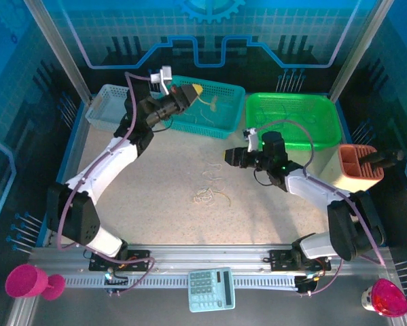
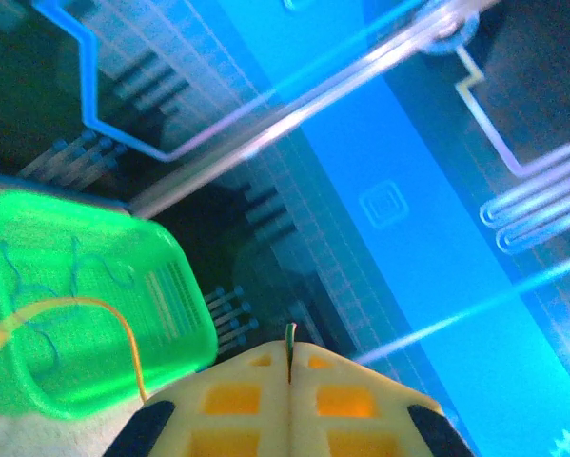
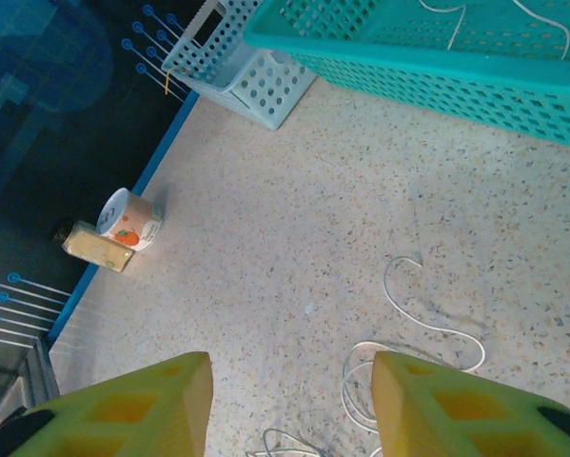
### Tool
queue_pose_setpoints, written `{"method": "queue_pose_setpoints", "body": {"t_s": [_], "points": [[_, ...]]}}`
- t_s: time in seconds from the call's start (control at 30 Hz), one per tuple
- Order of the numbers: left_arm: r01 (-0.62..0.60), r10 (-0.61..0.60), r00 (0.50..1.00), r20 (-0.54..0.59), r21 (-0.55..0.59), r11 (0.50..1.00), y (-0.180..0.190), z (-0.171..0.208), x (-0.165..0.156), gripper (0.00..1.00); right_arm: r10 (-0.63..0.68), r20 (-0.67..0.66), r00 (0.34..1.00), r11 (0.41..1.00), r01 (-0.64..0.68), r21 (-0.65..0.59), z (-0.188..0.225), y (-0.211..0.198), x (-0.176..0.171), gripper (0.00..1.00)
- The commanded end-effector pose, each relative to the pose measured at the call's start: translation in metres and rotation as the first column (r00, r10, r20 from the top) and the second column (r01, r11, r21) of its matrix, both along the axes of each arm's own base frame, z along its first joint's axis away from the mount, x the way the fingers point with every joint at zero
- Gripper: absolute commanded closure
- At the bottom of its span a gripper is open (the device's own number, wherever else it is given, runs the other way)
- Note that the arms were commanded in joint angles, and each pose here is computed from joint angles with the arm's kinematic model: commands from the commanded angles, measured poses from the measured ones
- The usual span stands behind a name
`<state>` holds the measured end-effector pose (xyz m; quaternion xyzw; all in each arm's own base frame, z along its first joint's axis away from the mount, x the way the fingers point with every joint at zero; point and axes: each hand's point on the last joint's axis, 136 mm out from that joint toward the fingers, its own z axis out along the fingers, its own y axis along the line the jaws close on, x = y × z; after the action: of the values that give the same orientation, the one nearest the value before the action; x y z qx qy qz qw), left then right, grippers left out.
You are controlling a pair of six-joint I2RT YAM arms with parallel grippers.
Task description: Untangle the cables
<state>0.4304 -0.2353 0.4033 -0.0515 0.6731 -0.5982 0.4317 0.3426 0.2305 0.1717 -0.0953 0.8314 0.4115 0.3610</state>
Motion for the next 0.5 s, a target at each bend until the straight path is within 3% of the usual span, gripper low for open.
{"method": "queue_pose_setpoints", "body": {"t_s": [0.0, 0.17, 0.33, 0.47], "points": [[-0.136, 0.136, 0.990, 0.029, 0.002, 0.991, 0.031, 0.009, 0.033, 1.00, 0.009, -0.026, 1.000, 1.000, -0.010, -0.013, 0.003, -0.004, 0.009, 0.48], [-0.322, 0.321, 0.946, 0.035, 0.047, 0.945, 0.084, 0.001, 0.070, 1.00, -0.008, -0.048, 0.999, 1.000, 0.007, -0.017, 0.005, -0.016, 0.021, 0.44], [-0.551, 0.553, 0.833, 0.029, 0.145, 0.822, 0.160, -0.020, 0.097, 1.00, 0.009, -0.035, 0.999, 1.000, -0.010, -0.009, 0.018, -0.016, 0.028, 0.43], [-0.665, 0.683, 0.730, 0.003, 0.231, 0.710, 0.216, -0.049, 0.110, 1.00, 0.012, -0.052, 0.999, 1.000, -0.012, -0.002, 0.018, -0.018, 0.026, 0.43]]}}
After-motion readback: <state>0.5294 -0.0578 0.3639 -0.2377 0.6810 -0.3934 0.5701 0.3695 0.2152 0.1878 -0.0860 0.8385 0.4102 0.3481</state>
